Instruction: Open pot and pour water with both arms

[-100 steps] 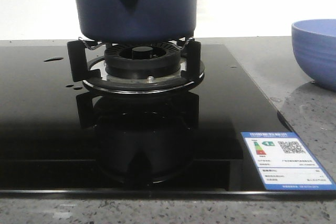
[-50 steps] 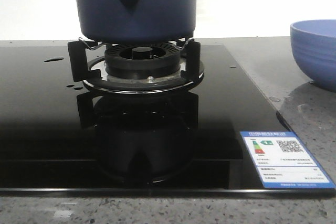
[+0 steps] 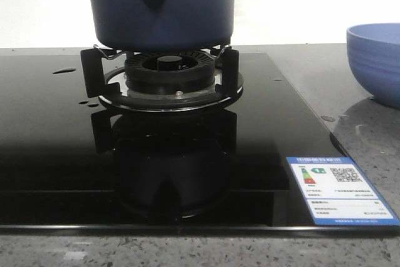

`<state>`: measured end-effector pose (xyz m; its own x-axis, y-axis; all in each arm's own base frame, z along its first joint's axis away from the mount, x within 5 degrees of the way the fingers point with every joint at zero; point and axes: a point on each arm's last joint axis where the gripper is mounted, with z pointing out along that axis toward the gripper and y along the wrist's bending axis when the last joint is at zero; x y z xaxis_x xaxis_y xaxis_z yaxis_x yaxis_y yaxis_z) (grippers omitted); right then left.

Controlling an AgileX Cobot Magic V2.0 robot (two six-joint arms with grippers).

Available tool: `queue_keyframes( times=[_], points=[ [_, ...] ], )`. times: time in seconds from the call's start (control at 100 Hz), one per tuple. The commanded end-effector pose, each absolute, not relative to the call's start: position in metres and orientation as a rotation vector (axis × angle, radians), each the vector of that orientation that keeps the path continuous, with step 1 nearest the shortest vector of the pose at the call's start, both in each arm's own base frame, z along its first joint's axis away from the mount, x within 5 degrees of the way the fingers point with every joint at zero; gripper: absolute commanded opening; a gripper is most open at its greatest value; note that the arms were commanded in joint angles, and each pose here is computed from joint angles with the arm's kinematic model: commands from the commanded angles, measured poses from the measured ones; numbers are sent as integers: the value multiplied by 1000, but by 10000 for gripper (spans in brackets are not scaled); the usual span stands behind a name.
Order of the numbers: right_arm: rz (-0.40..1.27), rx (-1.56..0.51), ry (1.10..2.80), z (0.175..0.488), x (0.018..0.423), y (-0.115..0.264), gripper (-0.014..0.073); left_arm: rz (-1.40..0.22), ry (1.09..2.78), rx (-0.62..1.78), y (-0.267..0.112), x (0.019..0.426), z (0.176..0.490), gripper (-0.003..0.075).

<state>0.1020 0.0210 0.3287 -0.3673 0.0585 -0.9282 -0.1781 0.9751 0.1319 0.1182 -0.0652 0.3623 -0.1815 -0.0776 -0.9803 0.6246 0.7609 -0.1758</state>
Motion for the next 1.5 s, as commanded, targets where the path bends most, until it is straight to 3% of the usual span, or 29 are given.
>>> queue_keyframes(
  times=[0.0, 0.63, 0.96, 1.49],
  points=[
    [232, -80, 1825, 347, 106, 20, 510, -724, 1558, 386, -68, 136, 376, 445],
    [232, -80, 1825, 347, 106, 20, 507, -914, 1554, 678, -109, 258, 382, 442],
    [232, -80, 1827, 347, 106, 20, 507, -757, 1485, 923, -138, 280, 381, 443],
    [233, -81, 1829, 346, 106, 20, 507, -670, 1518, 846, -149, 302, 375, 443]
  ],
)
